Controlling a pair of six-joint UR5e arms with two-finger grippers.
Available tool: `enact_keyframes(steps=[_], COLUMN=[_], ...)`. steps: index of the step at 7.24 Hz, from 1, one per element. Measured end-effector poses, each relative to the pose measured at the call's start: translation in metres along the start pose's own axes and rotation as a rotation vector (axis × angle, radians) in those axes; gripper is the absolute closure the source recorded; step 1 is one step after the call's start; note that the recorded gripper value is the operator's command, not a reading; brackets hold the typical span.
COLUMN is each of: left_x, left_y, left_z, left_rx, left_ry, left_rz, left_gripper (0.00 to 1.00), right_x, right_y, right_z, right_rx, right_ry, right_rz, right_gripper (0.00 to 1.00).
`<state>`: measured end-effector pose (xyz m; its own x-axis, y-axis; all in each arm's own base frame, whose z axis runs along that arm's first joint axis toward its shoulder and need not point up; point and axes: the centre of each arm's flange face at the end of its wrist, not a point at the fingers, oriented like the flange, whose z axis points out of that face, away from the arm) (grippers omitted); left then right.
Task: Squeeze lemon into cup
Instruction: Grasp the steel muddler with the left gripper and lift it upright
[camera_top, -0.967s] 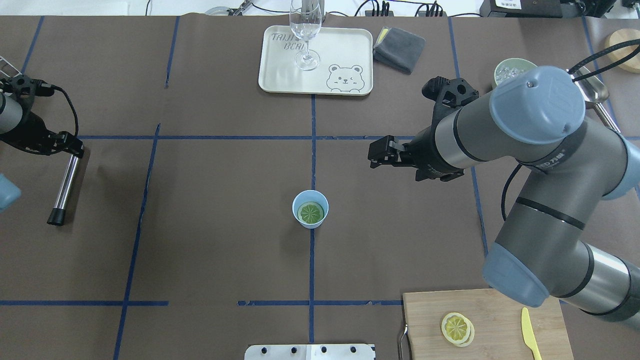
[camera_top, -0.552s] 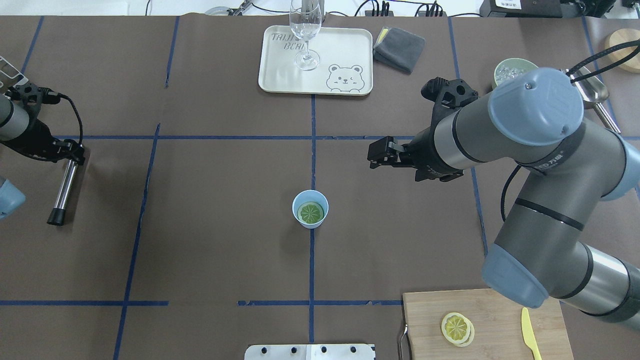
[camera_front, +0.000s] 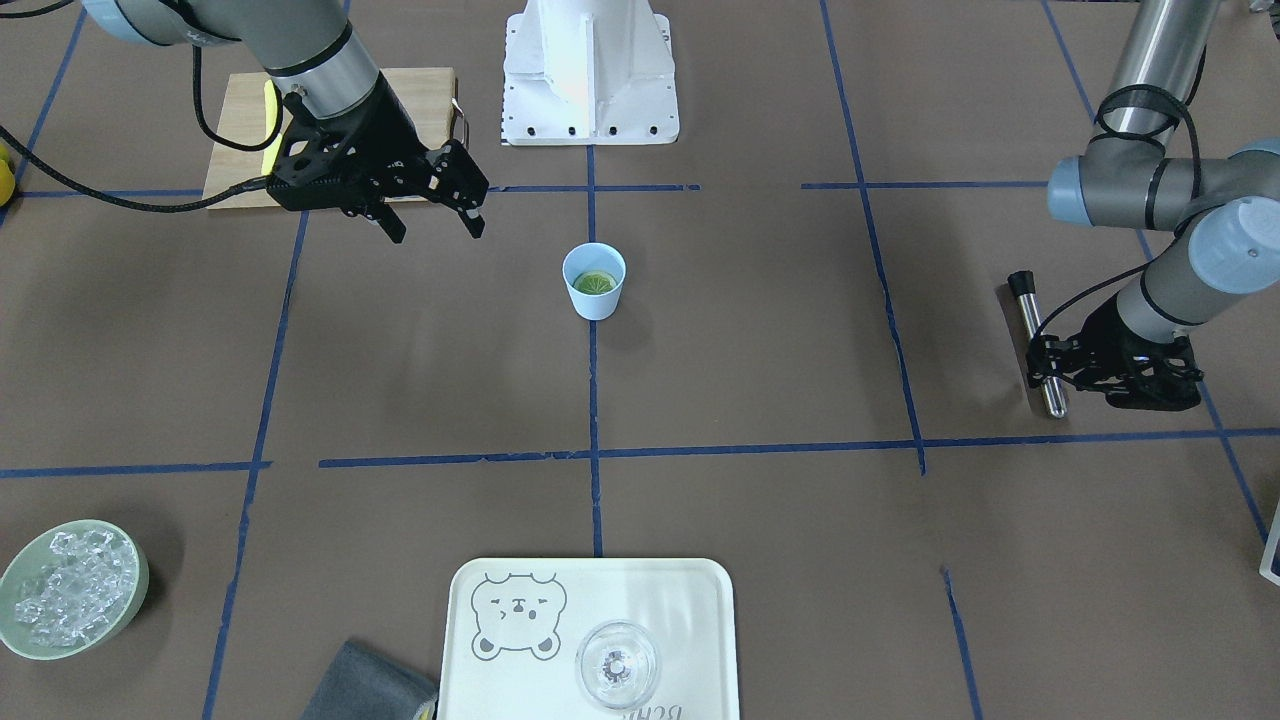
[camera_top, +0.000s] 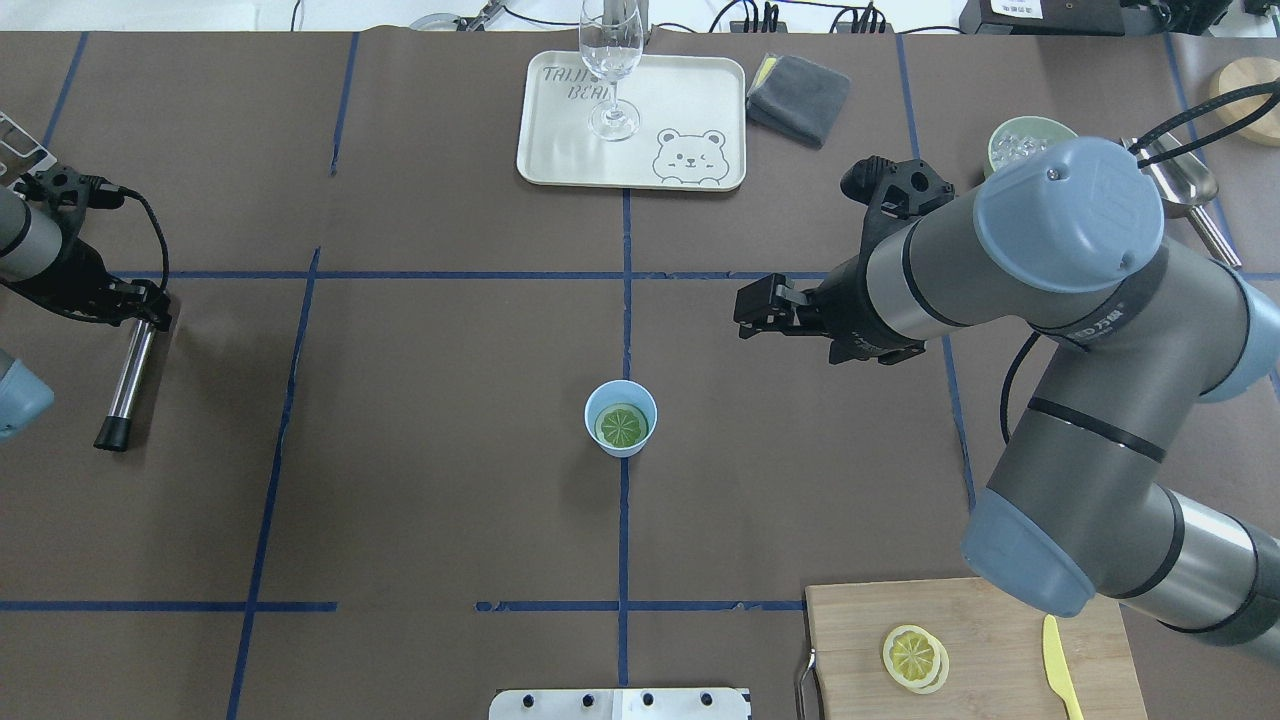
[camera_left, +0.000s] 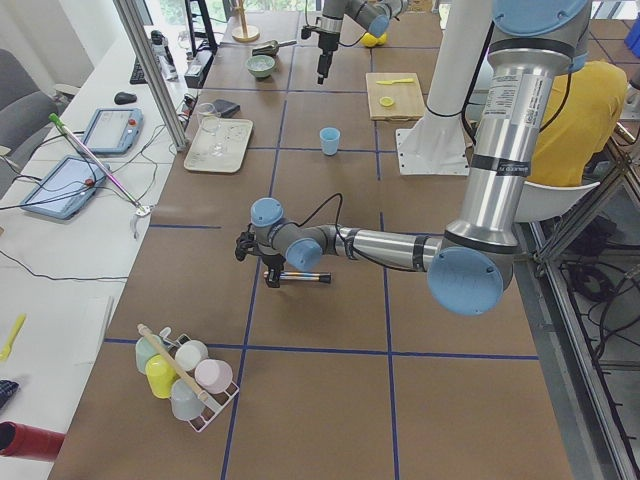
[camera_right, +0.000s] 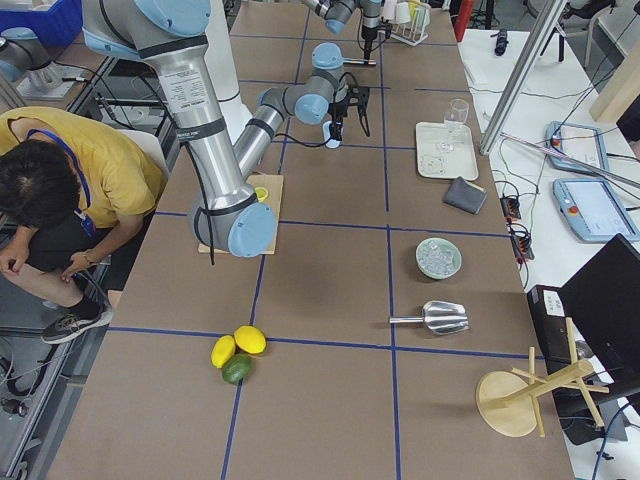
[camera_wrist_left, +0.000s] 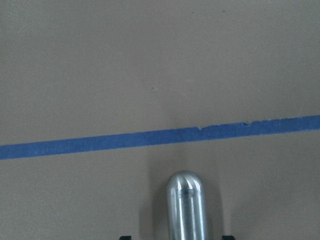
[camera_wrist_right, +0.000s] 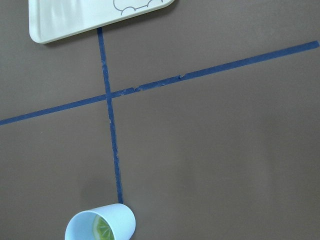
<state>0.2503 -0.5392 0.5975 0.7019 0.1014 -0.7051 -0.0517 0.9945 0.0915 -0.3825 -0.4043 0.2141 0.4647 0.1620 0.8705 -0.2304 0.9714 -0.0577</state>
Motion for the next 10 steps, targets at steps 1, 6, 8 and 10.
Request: enact_keyframes(steps=[1, 6, 8, 10], left_x=[0.000, 0.002, 0.004, 0.011], left_y=[0.000, -0.002, -0.003, 0.000], left_z=[0.000, -0.001, 0.000, 0.006], left_rx=[0.000, 0.002, 0.003, -0.010], left_ry=[0.000, 0.002, 0.003, 0.004], left_rz=[0.000, 0.003, 0.005, 0.014], left_gripper=[0.35, 0.38, 0.40, 0.84], right_x=[0.000, 0.000, 0.000, 0.000], right_y=[0.000, 0.000, 0.000, 0.000], right_z=[0.001, 0.001, 0.001, 0.001], right_rx=[0.000, -0.002, -0.003, -0.004], right_ry=[0.001, 0.001, 0.001, 0.001], right_rz=[0.000, 0.000, 0.000, 0.000], right_gripper=[0.00, 0.00, 0.00, 0.00])
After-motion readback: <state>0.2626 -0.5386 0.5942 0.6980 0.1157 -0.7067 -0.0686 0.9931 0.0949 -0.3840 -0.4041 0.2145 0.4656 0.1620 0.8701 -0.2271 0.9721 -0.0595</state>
